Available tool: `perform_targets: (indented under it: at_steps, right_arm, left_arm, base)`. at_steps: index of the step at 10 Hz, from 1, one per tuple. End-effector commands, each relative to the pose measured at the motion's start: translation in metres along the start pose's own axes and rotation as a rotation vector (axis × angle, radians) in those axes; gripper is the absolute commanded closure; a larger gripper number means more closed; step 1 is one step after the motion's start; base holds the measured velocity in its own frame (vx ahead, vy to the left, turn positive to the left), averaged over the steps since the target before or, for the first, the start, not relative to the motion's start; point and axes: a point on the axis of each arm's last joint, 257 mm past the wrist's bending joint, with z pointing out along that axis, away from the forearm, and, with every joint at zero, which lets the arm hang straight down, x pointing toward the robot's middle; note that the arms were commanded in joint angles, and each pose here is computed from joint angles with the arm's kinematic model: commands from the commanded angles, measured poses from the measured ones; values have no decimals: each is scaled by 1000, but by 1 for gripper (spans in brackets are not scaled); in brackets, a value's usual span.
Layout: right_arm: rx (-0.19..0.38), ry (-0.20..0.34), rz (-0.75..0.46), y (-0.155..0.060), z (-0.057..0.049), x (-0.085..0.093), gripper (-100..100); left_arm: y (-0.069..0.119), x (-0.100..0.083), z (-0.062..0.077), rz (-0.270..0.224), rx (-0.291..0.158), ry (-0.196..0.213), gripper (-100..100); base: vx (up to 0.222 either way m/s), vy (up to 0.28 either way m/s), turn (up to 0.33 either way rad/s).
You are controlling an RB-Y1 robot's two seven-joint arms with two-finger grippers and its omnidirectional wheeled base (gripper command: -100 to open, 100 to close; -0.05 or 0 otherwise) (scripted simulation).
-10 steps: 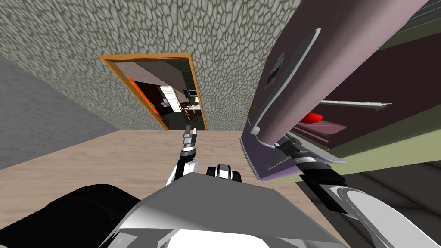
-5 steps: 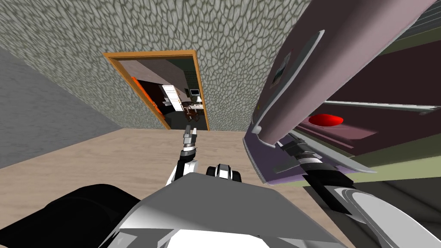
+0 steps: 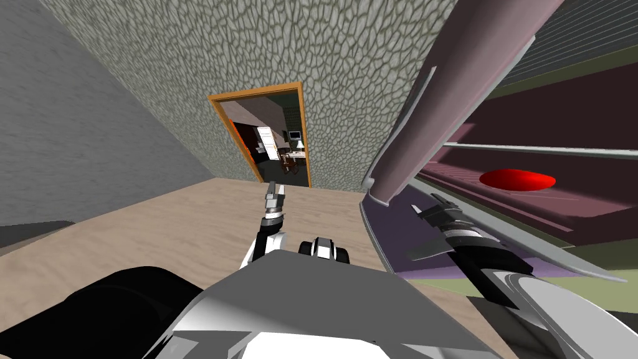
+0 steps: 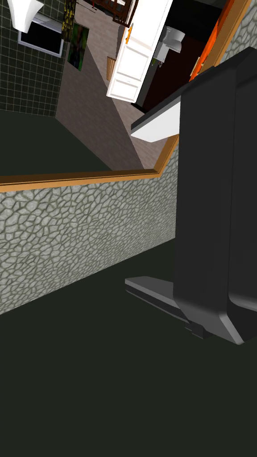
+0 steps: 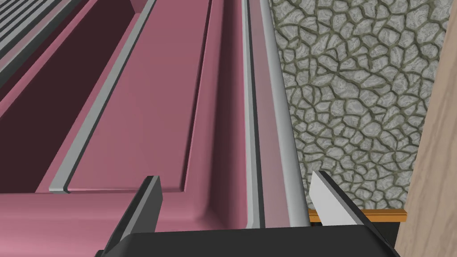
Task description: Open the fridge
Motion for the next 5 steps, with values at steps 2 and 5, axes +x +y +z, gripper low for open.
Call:
perform_targets:
  at_steps: [2,5]
  right_arm:
    - [15,87,-12,-15,1,46,-100]
    - [6,40,-5,-8,1,23,100]
  left_arm:
    - [0,0,0,0,0,0,0]
    - [0,0,0,1,0,0,0]
  base:
    - [-68,33,246]
    - [5,-7,-137]
